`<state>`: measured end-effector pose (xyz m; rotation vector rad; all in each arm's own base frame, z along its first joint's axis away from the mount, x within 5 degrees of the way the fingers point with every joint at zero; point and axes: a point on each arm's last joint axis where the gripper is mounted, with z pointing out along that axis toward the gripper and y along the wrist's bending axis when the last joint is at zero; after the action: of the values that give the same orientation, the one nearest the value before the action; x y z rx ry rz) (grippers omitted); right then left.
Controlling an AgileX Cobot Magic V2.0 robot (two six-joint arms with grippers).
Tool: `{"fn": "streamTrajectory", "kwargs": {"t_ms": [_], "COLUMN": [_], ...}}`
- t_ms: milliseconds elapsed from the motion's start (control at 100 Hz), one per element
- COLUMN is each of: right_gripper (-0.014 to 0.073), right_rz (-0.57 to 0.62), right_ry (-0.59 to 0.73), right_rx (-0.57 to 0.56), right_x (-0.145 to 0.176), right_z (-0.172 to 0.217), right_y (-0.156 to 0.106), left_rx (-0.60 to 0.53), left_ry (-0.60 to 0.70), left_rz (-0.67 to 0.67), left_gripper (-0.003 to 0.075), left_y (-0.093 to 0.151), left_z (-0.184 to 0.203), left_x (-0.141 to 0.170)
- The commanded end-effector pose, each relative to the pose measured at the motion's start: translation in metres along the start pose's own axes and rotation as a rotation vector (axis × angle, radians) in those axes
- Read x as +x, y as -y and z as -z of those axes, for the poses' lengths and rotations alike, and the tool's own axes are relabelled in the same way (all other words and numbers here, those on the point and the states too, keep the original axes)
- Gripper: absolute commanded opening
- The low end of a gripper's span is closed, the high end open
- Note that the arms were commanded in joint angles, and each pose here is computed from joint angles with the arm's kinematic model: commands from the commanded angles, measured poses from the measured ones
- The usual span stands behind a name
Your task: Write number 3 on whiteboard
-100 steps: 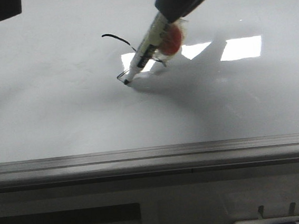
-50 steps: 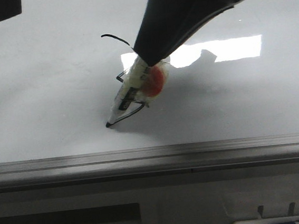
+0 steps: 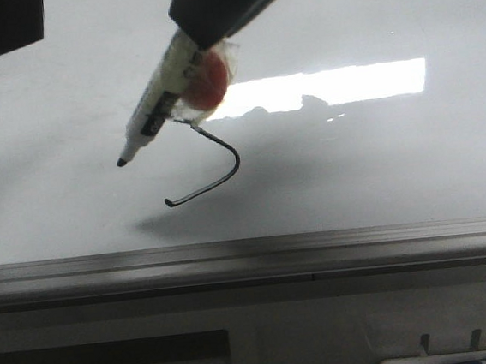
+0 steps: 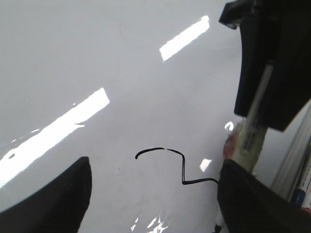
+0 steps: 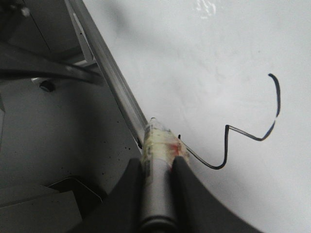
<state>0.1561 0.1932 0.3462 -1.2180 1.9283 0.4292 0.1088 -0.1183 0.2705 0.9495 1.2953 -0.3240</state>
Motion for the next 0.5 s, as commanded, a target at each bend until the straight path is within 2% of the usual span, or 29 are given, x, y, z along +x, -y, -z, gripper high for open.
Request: {"fn": "streamTrajectory", "kwargs": {"t_ms": [0,130,270,350,490], "right_gripper": [-0.0059,-0.0059,-0.0059,-0.0059,-0.0059], "right_rz": [0.007,0.007,0.006,0.002,-0.016], "right_ry": [0.122,0.129,0.138,0.137,0.116], "right_rx": [0.031,0.033,0.034,0.031,0.009], "right_x": [-0.016,-0.016,-0.017,-0.017,-0.015], "right_z": [0.024,0.027,0.027,0.027,0.027], "right_y": [0.001,0.001,0.001,0.001,-0.001], "left_rx": [-0.003,0.079,0.154,0.158,0.139], "left_ry": [0.069,0.067,0.047,0.042,0.06], "left_rz": [-0.027,-0.103,-0.104,-0.086,-0.055], "left_gripper": [0.0491,0.0491,0.049,0.0488,0.0435], "left_y": [-0.002,0.009,0.022,0.024,0.025], "left_z": [-0.002,-0.005,-0.015,-0.021,-0.03], "left_x": [-0.012,-0.011,-0.006,-0.003,0.0]}}
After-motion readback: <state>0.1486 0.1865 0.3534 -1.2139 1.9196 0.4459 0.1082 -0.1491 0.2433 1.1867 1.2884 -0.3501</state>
